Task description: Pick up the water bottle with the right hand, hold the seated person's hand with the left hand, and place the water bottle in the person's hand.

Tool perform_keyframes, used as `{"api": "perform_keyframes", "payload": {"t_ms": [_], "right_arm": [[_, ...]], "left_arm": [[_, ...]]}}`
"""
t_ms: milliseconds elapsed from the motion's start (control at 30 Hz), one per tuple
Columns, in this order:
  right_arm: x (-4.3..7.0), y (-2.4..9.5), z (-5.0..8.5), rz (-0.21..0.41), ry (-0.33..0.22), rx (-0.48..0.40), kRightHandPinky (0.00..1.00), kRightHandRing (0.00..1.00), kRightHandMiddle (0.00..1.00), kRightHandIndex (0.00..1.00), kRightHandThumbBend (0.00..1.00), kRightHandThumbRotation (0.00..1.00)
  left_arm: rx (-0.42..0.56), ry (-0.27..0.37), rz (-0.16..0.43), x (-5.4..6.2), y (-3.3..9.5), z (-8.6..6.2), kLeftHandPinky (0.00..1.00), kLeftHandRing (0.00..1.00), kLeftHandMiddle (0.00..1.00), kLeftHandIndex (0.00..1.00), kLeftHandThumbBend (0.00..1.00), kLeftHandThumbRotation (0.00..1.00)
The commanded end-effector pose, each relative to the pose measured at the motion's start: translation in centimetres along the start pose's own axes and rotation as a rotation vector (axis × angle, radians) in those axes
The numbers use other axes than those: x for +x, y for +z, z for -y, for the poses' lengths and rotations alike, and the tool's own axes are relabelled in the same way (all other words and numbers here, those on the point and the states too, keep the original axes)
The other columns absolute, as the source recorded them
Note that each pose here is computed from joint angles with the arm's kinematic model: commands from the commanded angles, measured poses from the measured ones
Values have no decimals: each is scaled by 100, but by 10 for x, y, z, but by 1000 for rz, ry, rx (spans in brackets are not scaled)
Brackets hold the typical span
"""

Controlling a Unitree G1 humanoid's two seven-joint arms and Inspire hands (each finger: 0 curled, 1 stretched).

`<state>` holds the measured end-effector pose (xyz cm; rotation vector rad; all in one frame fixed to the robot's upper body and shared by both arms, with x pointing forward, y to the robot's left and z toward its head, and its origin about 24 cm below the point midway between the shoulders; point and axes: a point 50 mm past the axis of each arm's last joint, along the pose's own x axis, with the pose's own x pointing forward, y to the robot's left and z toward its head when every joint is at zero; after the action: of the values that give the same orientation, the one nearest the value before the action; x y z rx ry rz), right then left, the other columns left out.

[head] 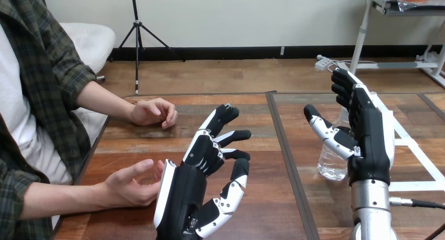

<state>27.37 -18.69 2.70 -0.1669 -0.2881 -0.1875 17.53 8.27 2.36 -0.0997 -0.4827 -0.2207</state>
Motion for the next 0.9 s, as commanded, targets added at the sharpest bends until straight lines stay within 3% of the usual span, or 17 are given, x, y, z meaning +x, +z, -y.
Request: {"api": "perform_keyframes", "payload": {"t_ms": [0, 467, 867], "right_arm": [[5, 15, -5, 67, 1, 49, 87, 85, 85, 83, 51, 0], [1, 31, -7, 172, -14, 88, 80, 83, 84, 81, 52, 0], [-2, 46, -7, 313, -49, 68, 71, 78, 81, 77, 53, 0]], "left_arm": [[-33, 28, 65, 12, 8, 6, 60, 75, 88, 89, 27, 0], [-35, 28, 73, 14, 8, 5, 59, 75, 88, 89, 26, 0], [-30, 29, 71, 13, 8, 4, 59, 75, 88, 88, 27, 0]]}}
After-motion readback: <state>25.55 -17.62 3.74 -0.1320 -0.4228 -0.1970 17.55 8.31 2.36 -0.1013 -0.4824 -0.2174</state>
